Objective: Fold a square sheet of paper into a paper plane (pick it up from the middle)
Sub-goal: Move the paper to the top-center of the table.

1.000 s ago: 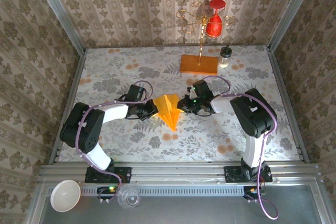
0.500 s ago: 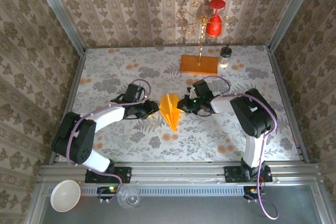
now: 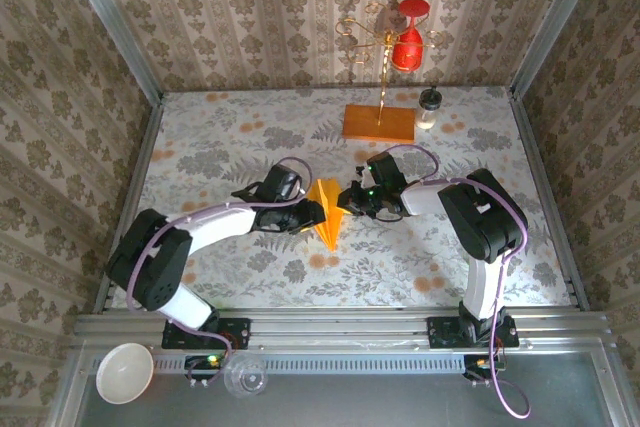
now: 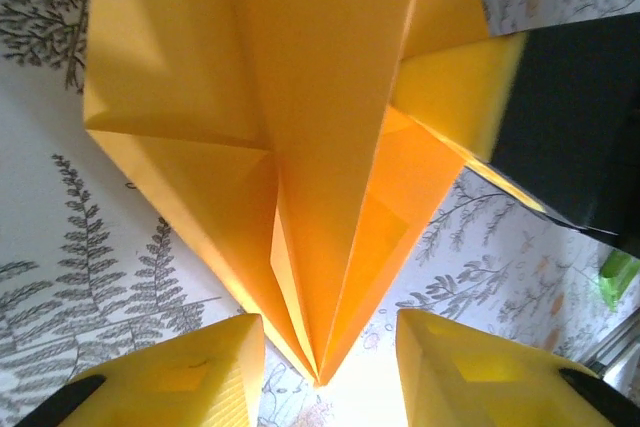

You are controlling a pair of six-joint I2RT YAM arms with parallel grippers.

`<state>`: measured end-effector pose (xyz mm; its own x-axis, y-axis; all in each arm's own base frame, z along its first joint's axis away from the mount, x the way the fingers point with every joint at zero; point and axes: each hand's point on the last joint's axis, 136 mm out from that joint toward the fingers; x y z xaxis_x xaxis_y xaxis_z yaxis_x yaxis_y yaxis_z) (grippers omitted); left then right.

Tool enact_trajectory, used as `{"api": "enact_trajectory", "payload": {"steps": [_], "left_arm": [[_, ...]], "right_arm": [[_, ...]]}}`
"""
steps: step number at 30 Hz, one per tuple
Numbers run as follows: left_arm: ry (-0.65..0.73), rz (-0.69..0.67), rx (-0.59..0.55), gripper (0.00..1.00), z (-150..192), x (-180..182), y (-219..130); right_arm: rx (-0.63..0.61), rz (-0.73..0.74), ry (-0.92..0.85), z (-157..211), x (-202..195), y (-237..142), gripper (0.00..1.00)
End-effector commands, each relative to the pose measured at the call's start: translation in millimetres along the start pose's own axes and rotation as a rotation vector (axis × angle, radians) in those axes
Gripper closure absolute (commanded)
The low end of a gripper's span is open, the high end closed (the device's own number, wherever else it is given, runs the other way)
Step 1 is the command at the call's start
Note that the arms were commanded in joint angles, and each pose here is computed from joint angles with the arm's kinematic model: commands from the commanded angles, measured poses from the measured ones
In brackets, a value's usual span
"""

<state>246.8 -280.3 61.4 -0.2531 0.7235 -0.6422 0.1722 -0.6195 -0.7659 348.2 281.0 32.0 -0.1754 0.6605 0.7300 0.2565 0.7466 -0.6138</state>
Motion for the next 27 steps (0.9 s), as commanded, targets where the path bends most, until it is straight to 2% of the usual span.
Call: {"api": "enact_trajectory", "payload": {"steps": [1,9,18,27], "left_arm": [[0.043,0.02,0.018,0.59,-1,-15,8],[0.086,0.047,0.068,0.59,5,-33,22],[0.061,-0.092,0.051,0.6,3,-8,33],[0.072,-0.107,0.065,0.61,4,-13,39]], "right_arm": [[0.017,-0.022,0.001,3,3,4,0.98],[0.018,-0.022,0.002,3,3,4,0.98],[0.019,-0.013,0.005,4,2,3,0.98],[0.019,-0.013,0.006,3,2,4,0.98]]}}
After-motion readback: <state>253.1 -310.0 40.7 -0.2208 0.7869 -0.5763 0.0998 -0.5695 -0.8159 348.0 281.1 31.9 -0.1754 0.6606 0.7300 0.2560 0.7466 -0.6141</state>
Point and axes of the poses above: each hand's point on the last joint's axis, 136 mm out from that joint toward the fingers, its own y axis out along the fingers, its own x axis along the line the jaws close on, z = x × y, and after that the axes turned 15 degrees about -y, right-handed
